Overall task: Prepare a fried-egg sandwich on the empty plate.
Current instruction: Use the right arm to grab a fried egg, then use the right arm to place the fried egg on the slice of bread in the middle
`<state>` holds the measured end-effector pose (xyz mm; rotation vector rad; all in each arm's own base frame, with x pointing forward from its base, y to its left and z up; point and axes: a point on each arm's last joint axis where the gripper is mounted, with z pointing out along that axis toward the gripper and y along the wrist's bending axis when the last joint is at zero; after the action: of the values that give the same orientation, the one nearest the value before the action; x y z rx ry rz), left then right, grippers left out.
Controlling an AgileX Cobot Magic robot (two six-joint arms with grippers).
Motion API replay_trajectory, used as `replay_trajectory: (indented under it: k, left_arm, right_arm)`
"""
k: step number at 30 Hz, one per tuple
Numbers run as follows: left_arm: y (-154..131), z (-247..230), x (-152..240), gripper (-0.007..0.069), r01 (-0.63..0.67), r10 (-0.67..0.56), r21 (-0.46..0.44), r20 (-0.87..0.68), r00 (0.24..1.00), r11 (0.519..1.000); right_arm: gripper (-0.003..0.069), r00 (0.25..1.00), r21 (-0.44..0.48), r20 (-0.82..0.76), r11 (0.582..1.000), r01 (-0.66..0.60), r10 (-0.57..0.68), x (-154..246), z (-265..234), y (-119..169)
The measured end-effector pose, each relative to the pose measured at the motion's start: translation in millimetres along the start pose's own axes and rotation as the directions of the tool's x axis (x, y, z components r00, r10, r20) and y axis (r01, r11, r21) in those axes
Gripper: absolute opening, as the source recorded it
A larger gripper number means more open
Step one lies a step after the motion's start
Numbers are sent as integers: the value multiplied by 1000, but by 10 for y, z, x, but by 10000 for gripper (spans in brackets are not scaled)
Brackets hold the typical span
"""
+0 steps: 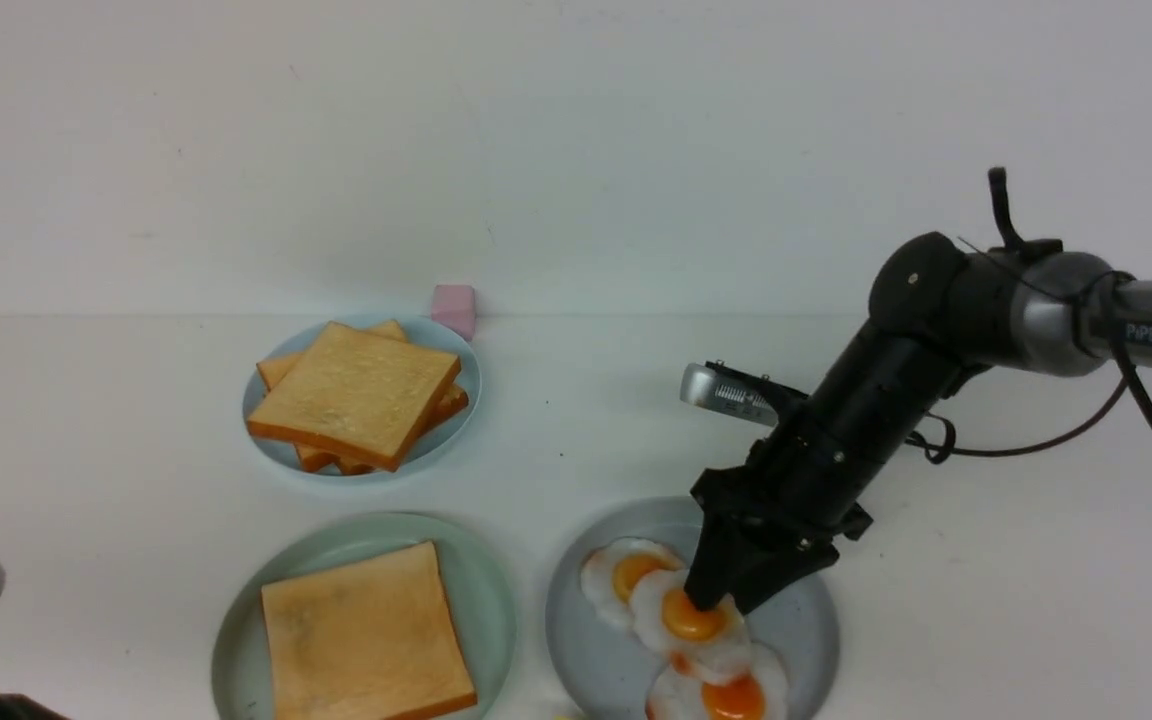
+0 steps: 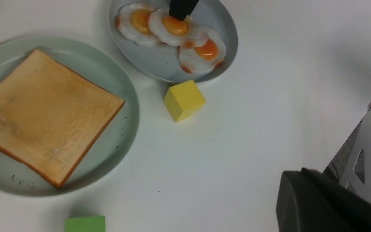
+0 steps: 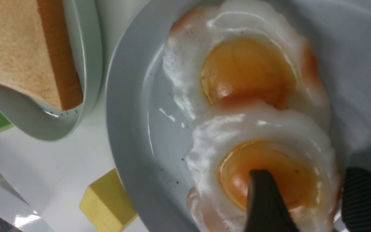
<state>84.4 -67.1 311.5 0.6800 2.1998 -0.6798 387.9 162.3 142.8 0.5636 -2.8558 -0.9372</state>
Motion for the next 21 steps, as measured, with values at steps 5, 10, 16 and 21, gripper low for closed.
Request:
replay_trajectory:
  k: [5,10,16,21]
  left_arm:
    - [1,0,-1,3,2,-2,-1,1,1000,1000]
    - [1,0,-1,8,3,-3,-1,1,1000,1000]
    - [2,0,-2,13,3,-3,-2,2,1000,1000]
    - [5,0,0,18,13,-13,-5,0,1000,1000]
  right_arm:
    - [268,1000,-1,-2,1000,14,-14,1,7,-5]
    - [84,1000,-6,-15,1000,18,-18,11,11,-3]
    - [15,1000,-8,-14,1000,23,-23,17,-16,19]
    - [15,998,-2,31,998,62,-62,7,-210,184]
